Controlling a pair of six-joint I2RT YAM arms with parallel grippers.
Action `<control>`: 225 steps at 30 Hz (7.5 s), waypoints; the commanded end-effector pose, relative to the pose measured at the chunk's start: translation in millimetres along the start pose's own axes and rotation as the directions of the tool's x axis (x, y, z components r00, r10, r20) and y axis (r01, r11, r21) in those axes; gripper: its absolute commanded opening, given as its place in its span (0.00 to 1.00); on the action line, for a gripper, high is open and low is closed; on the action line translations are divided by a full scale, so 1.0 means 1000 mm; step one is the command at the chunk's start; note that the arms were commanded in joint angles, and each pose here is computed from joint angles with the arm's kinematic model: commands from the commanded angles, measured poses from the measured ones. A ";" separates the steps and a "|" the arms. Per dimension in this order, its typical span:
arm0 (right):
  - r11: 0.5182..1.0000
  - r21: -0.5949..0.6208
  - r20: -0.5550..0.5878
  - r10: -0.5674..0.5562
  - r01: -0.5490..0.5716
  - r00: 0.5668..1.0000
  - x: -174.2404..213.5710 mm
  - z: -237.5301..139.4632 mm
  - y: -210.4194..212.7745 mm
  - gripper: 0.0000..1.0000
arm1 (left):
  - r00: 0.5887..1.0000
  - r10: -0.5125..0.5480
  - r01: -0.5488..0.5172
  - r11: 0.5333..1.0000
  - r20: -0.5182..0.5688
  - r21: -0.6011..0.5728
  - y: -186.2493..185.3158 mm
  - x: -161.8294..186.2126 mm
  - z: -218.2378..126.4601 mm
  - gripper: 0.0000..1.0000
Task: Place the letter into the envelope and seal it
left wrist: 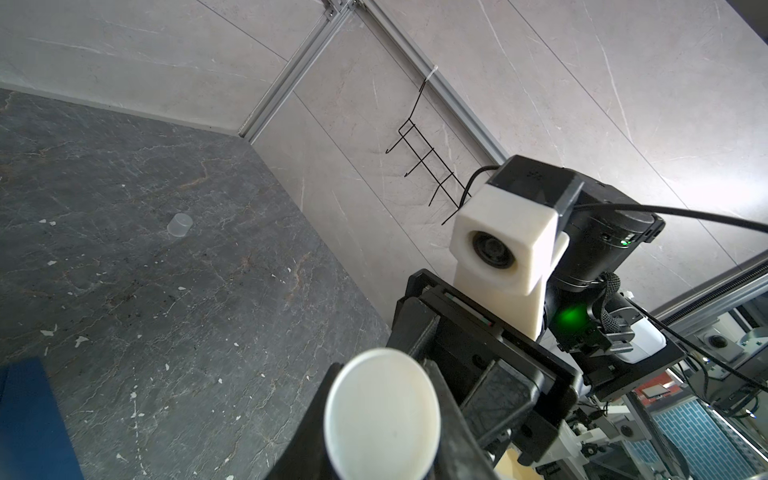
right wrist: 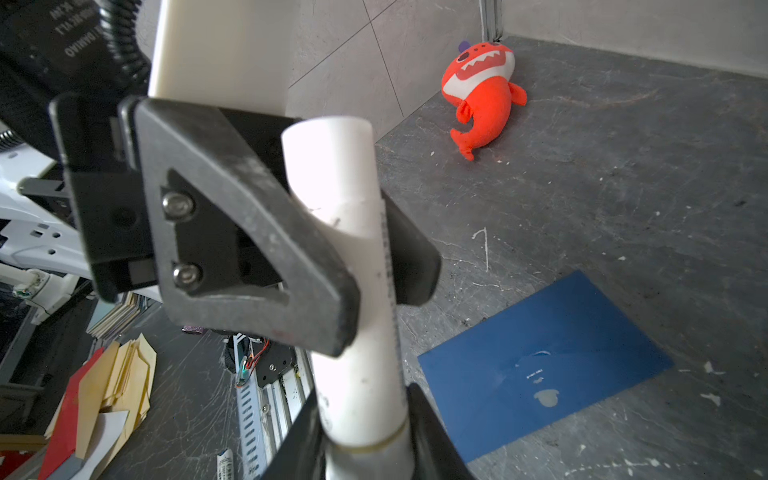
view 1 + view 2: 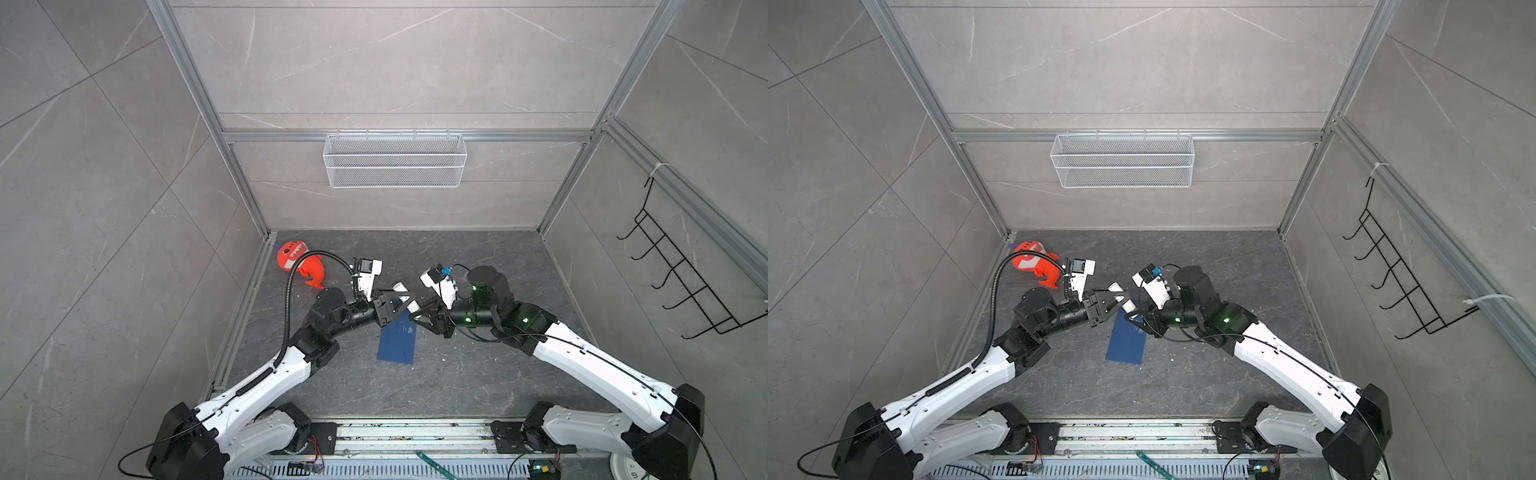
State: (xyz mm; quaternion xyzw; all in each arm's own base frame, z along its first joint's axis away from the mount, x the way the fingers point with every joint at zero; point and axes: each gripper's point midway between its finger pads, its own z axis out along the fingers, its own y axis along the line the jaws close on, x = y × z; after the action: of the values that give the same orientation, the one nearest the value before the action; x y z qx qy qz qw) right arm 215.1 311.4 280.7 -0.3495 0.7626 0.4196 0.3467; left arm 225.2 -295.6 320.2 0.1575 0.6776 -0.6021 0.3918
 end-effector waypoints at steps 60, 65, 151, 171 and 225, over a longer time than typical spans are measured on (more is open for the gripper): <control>0.931 0.256 -0.122 -0.234 0.258 0.965 -0.008 -0.017 -0.013 0.68 | 0.997 0.065 -0.061 0.994 -0.037 0.085 -0.024 -0.009 0.005 0.00; 0.914 0.245 -0.187 -0.283 0.324 0.941 -0.009 -0.021 -0.012 0.67 | 0.994 0.081 -0.073 0.992 -0.078 0.098 -0.030 -0.005 0.004 0.00; 0.904 0.428 0.123 -0.054 -0.004 0.991 -0.034 -0.027 -0.034 0.00 | 0.982 0.110 -0.128 0.985 0.156 0.113 -0.019 -0.028 0.004 0.00; 0.503 0.841 -0.014 -0.343 0.197 0.939 -0.047 -0.038 -0.034 0.19 | 0.985 0.093 -0.103 0.992 0.144 0.067 -0.007 -0.027 0.009 0.00; 0.947 0.290 0.046 -0.158 0.138 0.986 -0.023 -0.059 0.014 0.84 | 0.533 0.841 -0.830 0.541 -0.096 0.136 -0.004 0.051 -0.018 0.00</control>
State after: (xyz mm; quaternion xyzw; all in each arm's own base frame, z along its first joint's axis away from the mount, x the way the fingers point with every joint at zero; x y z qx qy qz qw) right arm 191.3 266.0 314.1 -0.3612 0.7769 0.2857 0.4293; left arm 184.6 -291.8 272.8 0.5210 0.5419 -0.3538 0.5565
